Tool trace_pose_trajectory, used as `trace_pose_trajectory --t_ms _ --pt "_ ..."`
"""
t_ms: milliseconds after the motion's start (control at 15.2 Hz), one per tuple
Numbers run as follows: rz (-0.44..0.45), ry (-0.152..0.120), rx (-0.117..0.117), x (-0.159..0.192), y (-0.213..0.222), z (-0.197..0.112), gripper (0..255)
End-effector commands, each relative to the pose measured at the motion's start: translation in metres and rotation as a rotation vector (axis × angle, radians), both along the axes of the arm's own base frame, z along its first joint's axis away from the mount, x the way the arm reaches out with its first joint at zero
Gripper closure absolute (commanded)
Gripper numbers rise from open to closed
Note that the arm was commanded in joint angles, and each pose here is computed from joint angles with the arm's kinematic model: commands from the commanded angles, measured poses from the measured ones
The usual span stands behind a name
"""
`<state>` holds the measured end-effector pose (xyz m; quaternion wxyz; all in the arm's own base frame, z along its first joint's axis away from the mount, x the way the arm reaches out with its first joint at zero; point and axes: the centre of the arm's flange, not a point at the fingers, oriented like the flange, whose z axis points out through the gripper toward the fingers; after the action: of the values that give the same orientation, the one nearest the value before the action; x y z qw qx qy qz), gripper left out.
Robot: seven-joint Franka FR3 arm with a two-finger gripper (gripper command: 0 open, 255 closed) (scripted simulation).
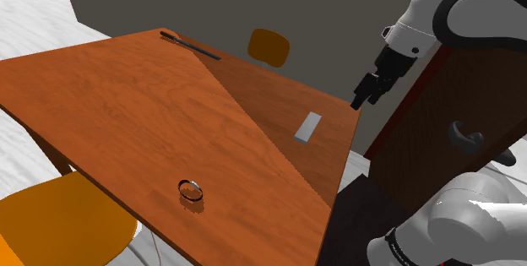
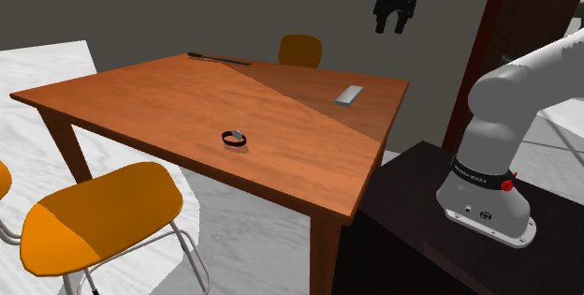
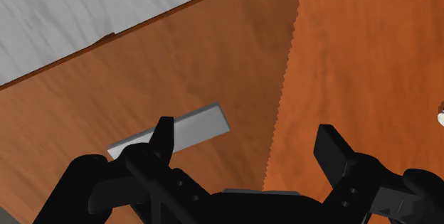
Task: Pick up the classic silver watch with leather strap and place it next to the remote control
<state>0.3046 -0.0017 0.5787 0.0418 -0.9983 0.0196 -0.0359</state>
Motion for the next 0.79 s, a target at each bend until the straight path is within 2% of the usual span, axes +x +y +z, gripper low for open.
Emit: trace_pose_trajectory --t_ms 0,726 --pt "0.000 0.000 0.000 0.000 0.000 0.000 0" --pt "0.068 0.044 -0.001 0.060 0.122 -0.057 0"
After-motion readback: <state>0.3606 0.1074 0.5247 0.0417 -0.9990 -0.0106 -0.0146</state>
